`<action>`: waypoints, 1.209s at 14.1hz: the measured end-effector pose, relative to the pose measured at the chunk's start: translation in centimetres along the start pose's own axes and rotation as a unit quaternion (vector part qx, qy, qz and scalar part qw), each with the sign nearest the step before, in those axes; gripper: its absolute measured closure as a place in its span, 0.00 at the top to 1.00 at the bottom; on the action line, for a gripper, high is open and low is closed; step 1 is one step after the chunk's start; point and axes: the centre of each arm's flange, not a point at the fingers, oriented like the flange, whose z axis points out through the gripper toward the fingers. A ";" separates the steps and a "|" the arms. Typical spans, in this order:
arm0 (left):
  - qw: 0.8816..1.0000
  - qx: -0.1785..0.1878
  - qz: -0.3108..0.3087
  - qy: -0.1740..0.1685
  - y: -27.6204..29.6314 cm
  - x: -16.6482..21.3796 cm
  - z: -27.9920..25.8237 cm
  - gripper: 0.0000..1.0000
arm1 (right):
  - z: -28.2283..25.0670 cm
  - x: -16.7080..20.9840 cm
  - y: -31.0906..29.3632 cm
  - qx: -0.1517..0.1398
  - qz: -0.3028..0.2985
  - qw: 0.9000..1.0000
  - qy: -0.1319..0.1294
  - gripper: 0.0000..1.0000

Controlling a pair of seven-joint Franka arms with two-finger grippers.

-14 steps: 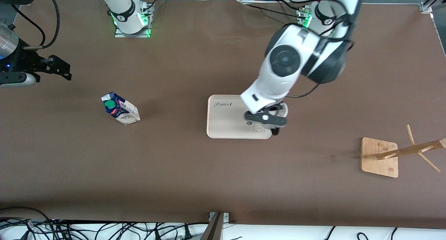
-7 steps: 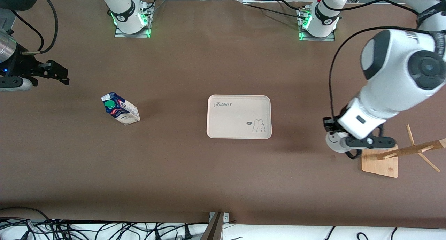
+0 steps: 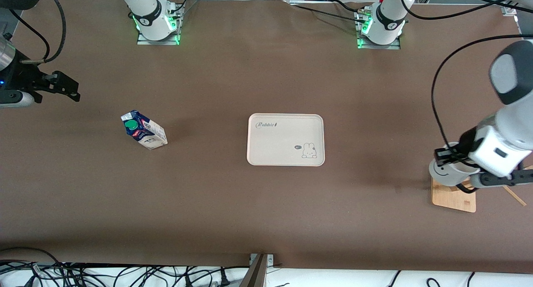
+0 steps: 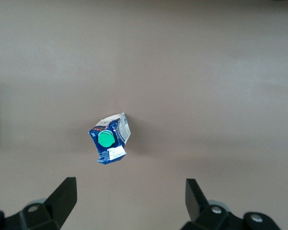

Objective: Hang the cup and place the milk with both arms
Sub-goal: 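Carry the mug with the left gripper to the wooden mug tree, then hook the mug handle onto a mug-tree peg and release it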

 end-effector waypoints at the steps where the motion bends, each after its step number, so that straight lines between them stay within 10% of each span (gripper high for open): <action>1: 1.000 -0.016 -0.006 0.000 -2.5 0.4 -0.3 0.07 | 0.0 0.0 0.0 0.000 0.000 1.000 0.000 1.00; 17: 0.998 -0.062 -0.002 -0.003 -9.4 1.1 -0.1 0.07 | -0.1 0.0 1.3 -0.001 0.013 1.000 0.005 1.00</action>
